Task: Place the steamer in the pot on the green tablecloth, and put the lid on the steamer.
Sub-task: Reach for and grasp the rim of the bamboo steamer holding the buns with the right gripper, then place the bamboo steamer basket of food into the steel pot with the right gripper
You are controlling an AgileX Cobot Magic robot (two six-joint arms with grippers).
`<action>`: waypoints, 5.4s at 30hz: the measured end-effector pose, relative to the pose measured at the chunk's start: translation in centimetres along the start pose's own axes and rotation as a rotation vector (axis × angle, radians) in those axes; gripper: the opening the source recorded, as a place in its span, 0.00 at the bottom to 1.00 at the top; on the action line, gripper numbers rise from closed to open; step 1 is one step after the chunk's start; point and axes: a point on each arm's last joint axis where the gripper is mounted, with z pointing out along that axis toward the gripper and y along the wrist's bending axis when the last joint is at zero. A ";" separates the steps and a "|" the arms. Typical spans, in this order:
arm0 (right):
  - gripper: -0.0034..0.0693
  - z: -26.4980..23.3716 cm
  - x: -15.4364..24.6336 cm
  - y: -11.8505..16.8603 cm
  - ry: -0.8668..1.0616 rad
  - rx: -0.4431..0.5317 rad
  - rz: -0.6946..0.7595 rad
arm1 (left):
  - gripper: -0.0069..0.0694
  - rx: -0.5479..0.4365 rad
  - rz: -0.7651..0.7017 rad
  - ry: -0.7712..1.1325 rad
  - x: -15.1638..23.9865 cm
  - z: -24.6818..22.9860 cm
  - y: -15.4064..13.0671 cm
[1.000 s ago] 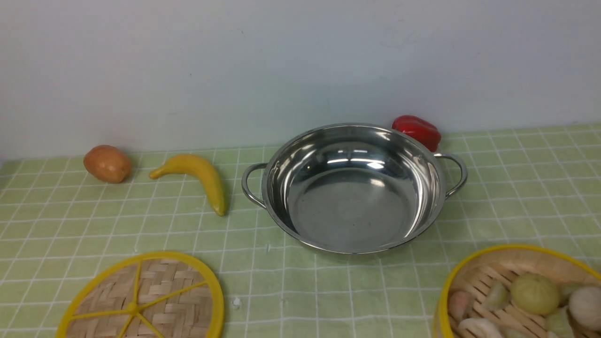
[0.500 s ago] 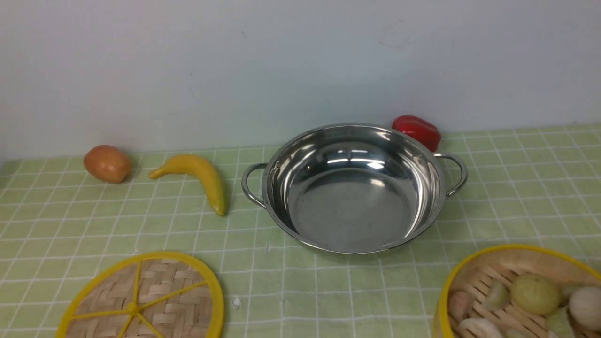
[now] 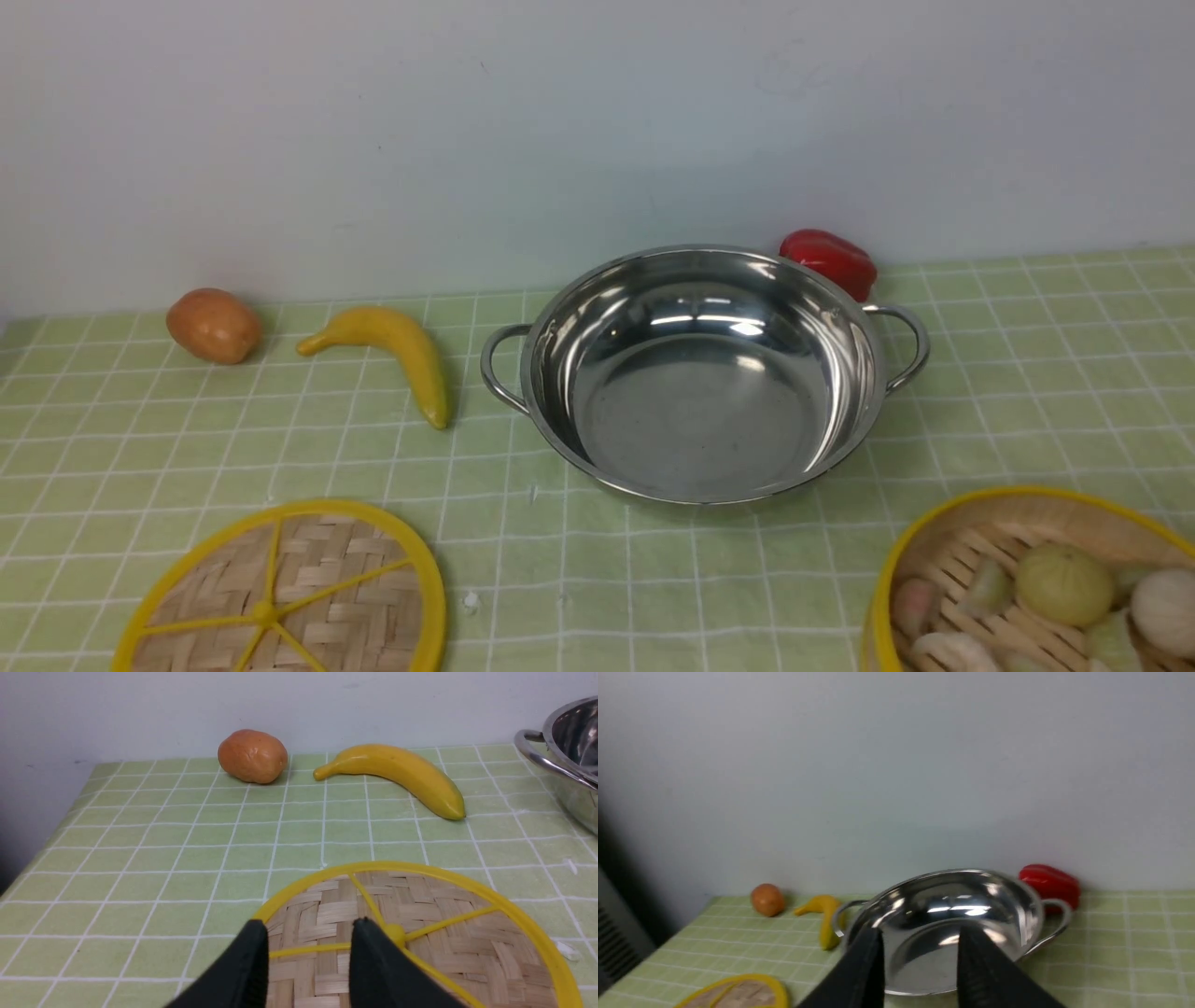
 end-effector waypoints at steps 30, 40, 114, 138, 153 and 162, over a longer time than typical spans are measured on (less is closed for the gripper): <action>0.38 13.7 3.9 -4.1 1.143 -0.091 -0.154 | 0.41 0.000 0.000 0.000 0.0 0.0 0.0; 0.50 17.4 6.7 -2.6 1.331 -0.003 -0.407 | 0.41 0.000 0.000 0.000 0.0 0.0 0.0; 0.13 40.6 6.4 3.7 1.208 -0.292 -1.108 | 0.41 0.000 0.001 0.000 0.0 0.0 0.0; 0.31 43.5 13.6 1.3 1.338 -0.302 -1.131 | 0.41 0.000 0.000 0.000 0.0 0.0 0.0; 0.80 43.2 9.9 2.4 1.255 -0.244 -1.127 | 0.41 0.001 -0.001 0.000 0.0 0.0 0.0; 0.65 42.6 2.6 5.1 1.132 -0.116 -1.015 | 0.41 0.001 -0.001 0.000 0.0 0.0 0.0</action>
